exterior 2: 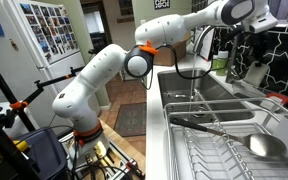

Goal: Rinse the small, white object

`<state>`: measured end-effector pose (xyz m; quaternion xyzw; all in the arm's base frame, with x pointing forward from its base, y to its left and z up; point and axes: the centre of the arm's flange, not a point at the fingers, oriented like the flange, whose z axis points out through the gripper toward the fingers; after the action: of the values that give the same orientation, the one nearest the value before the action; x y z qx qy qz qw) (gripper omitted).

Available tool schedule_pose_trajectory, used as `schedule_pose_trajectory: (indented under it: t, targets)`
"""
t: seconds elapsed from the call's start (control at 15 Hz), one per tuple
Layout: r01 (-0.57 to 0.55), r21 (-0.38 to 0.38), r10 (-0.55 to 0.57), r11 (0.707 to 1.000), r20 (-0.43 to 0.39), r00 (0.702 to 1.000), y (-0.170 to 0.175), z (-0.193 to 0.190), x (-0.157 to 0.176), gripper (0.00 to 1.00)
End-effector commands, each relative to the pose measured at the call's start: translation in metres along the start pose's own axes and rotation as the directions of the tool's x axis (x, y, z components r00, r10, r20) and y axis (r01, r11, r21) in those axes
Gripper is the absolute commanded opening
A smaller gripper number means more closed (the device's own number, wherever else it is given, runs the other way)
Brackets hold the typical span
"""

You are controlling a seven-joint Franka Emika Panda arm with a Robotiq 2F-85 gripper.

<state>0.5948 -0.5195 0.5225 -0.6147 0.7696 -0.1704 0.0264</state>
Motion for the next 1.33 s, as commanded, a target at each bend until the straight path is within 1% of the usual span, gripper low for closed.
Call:
schedule_pose_trajectory:
  t: [0.0, 0.2, 0.4, 0.53, 0.6, 1.0, 1.13, 1.2, 1.27]
  targets:
    - [0.018, 0.028, -0.017, 0.999, -0.061, 0.998, -0.011, 0.032, 0.002, 0.02]
    - [0.036, 0.044, -0.034, 0.998, -0.049, 0.998, -0.018, 0.056, -0.002, 0.02]
    - [0.053, 0.037, -0.052, 0.998, -0.032, 0.998, -0.021, 0.071, -0.009, 0.02]
    - [0.063, 0.028, -0.062, 0.998, -0.027, 0.998, -0.022, 0.078, -0.014, 0.32]
    - [0.063, 0.028, -0.062, 0.998, -0.023, 0.998, -0.022, 0.078, -0.014, 0.37]
    - [0.057, 0.062, -0.055, 0.996, -0.039, 0.998, -0.019, 0.053, -0.009, 0.81]
    - [0.058, 0.074, -0.057, 0.996, -0.010, 0.998, -0.017, 0.040, -0.011, 0.96]
    - [0.061, 0.074, -0.061, 0.995, 0.000, 0.998, -0.017, 0.033, -0.015, 1.00]
    - [0.092, 0.073, -0.094, 0.993, 0.024, 0.995, -0.017, 0.028, -0.020, 1.00]
